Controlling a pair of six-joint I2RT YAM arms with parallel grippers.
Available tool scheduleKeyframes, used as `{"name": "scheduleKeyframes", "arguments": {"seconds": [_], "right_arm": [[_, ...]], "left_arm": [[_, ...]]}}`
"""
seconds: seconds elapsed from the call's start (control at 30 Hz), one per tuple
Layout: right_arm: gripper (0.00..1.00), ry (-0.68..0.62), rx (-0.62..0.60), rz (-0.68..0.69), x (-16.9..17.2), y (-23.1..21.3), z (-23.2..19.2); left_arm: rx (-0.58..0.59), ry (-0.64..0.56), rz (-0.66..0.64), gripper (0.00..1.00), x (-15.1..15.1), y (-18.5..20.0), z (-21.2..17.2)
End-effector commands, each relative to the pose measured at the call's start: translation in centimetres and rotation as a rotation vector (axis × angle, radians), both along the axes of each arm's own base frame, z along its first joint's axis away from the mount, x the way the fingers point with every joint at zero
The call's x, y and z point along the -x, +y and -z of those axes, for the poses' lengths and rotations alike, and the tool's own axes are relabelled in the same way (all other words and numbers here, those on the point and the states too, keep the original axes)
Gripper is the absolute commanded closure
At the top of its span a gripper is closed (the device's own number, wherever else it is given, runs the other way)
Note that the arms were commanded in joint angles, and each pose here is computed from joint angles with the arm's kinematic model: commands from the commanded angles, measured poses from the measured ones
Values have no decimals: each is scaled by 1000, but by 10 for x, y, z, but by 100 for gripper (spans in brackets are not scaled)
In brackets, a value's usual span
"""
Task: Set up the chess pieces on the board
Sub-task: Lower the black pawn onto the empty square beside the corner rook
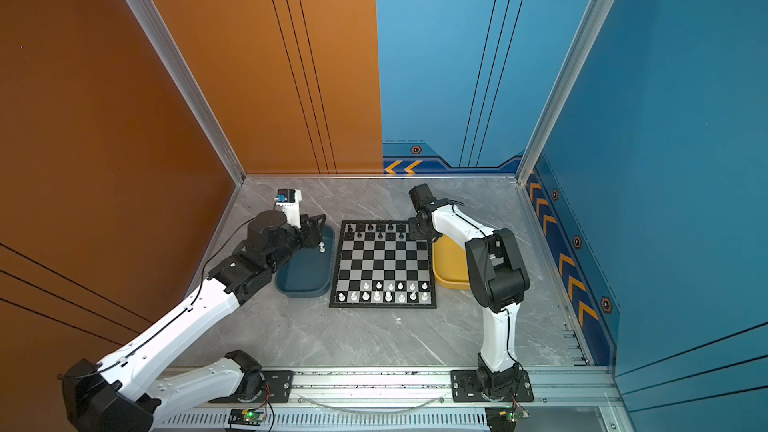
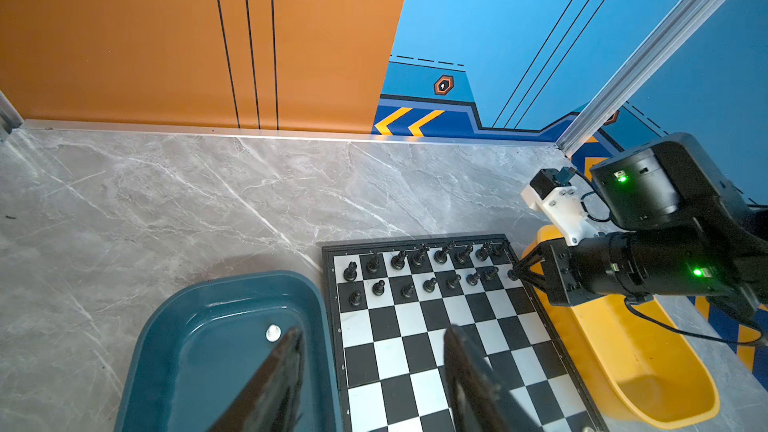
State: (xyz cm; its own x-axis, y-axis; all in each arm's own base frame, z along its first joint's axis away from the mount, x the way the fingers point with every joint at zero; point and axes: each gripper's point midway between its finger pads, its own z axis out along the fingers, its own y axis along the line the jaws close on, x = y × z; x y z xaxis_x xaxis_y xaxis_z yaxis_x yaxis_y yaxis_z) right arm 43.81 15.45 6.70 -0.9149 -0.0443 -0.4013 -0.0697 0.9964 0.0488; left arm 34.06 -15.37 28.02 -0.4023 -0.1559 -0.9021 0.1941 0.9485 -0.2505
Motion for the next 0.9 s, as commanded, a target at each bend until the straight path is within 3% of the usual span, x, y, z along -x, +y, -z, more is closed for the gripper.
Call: {"name": "scheduleKeyframes", "arguments": {"seconds": [0.0, 0.47, 0.87], "right_arm": [[99, 3, 34, 15, -6, -7, 3], [97, 31, 46, 17, -7, -10, 13], [87, 55, 50, 12, -3, -10, 19]], "left_arm": [[7, 7, 8, 44, -1, -1, 3], [9, 6, 9, 44, -1, -1, 2], [9, 10, 15, 44, -2, -3, 3]]}}
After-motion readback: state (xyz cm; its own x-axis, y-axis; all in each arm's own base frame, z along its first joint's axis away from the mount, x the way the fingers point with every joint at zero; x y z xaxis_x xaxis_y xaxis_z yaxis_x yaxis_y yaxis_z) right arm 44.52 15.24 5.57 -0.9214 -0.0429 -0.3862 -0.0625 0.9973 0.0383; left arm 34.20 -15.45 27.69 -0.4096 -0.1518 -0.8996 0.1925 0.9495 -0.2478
